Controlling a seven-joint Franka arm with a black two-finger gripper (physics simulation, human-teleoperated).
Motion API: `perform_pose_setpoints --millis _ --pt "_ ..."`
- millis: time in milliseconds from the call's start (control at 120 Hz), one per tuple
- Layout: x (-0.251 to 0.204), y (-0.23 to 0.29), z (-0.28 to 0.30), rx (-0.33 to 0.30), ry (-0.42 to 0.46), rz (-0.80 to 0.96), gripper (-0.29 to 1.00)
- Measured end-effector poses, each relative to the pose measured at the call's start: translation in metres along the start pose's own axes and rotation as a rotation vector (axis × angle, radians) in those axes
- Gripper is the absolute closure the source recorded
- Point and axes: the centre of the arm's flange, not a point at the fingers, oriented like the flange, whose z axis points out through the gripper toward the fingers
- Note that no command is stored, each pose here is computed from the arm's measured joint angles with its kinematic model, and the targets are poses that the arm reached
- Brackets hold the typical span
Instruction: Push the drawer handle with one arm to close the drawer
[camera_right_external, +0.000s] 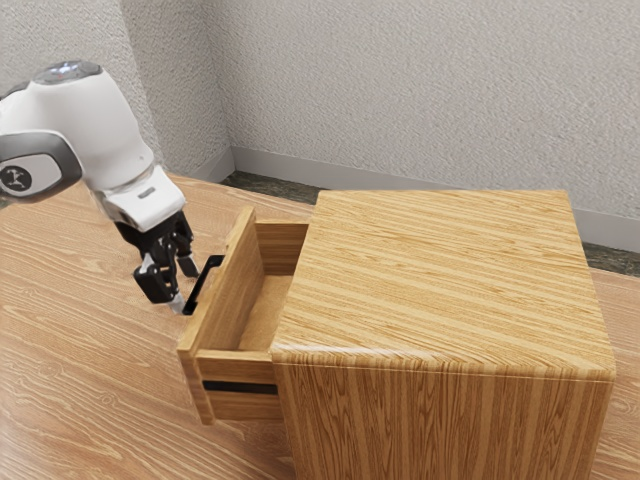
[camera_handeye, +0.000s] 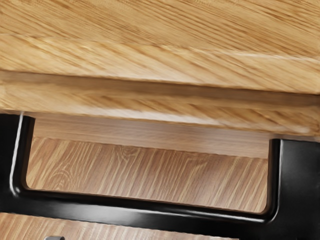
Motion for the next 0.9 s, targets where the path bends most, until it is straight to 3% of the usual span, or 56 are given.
perform_pose_setpoints --millis 167,300,533,900 --pt "0.025 0.007 -0.004 0.003 0.073 0.018 0.21" --pt "0.045 0.006 -0.002 0.018 0.074 -0.002 0.21" --pt "0.081 0.005 0.002 -0.014 0.114 -0.005 0.21" --pt "0.101 0.009 0.002 -0.010 0.141 -0.018 0.21"
